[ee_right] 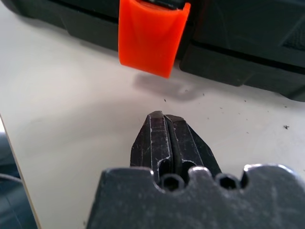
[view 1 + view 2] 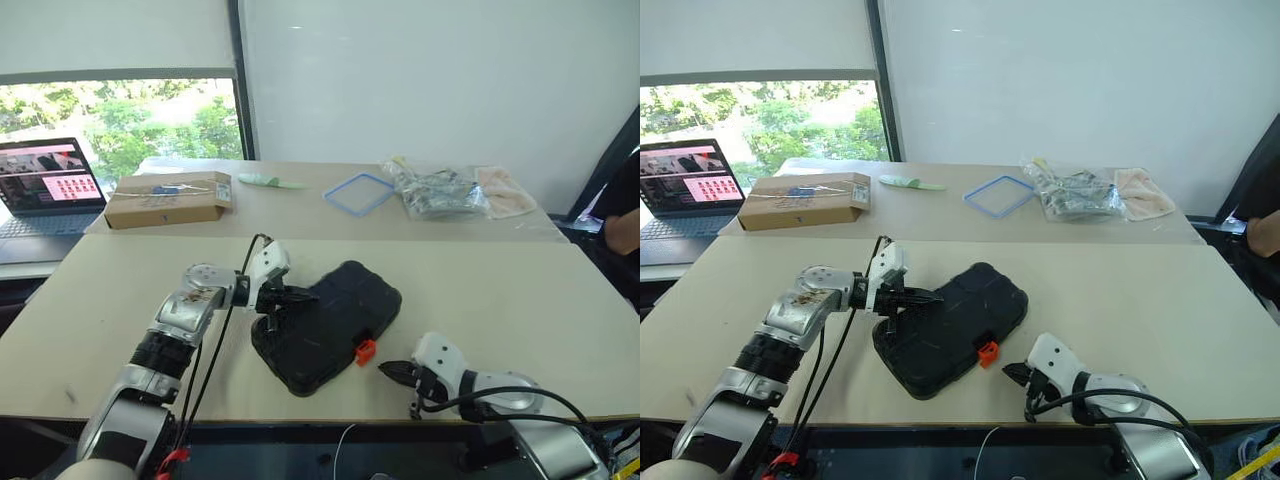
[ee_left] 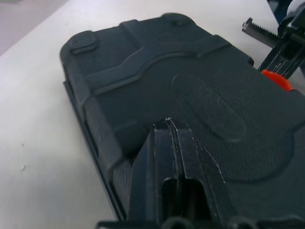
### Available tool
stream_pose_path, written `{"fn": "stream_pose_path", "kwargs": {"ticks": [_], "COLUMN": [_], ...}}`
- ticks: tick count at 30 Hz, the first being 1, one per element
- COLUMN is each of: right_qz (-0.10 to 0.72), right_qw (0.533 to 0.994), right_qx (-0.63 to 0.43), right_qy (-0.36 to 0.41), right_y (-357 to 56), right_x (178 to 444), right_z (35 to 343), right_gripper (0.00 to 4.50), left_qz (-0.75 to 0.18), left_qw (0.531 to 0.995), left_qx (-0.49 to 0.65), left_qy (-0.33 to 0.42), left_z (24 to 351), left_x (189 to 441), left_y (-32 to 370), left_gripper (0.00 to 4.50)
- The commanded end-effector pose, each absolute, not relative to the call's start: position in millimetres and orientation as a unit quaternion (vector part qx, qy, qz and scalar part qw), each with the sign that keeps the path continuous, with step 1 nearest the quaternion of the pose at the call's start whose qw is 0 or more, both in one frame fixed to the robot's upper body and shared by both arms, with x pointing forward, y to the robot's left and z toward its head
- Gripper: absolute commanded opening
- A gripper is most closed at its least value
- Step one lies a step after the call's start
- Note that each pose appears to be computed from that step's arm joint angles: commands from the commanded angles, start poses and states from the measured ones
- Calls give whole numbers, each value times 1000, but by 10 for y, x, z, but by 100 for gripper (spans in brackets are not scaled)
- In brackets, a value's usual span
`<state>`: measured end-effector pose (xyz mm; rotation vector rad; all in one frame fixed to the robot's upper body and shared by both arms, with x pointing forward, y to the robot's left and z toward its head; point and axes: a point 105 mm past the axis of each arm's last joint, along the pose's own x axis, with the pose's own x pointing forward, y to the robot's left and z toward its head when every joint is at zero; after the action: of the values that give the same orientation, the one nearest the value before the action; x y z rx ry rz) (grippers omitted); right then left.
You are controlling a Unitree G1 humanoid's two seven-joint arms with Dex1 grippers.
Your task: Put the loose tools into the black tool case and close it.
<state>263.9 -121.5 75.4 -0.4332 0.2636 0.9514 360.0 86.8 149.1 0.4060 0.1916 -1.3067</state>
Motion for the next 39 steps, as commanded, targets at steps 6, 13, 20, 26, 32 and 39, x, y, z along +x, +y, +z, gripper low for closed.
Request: {"fn": "stream_pose_path", "kwargs": {"ticks": [6, 13, 20, 26, 32, 39], "right_qz": [468, 465, 426, 405, 402, 403], "right_qw": [854, 864, 891, 904, 906, 906], "right_qx": [-181, -157, -139, -137, -131, -119], "right_qy": [138, 113, 70, 20, -22, -52], "right_y": [-952, -893, -1020, -1074, -1069, -1053], "right_x": [2648, 2671, 2731, 2744, 2736, 2700], "right_z": [612, 603, 585, 634, 725, 812], "right_gripper": [9, 9, 9, 9, 9, 9], "left_qz": [-592, -585, -585, -585, -587, -586], "left_qw": [769, 774, 774, 773, 771, 771], "left_qx": [203, 201, 198, 198, 200, 200], "left_qy": [129, 136, 138, 143, 145, 148], "left_z": [1271, 1256, 1238, 1217, 1200, 1181], "left_x": [3595, 3591, 3573, 3565, 3559, 3561], "left_y": [835, 885, 888, 899, 899, 912], "left_gripper": [0, 0, 0, 0, 0, 0]}}
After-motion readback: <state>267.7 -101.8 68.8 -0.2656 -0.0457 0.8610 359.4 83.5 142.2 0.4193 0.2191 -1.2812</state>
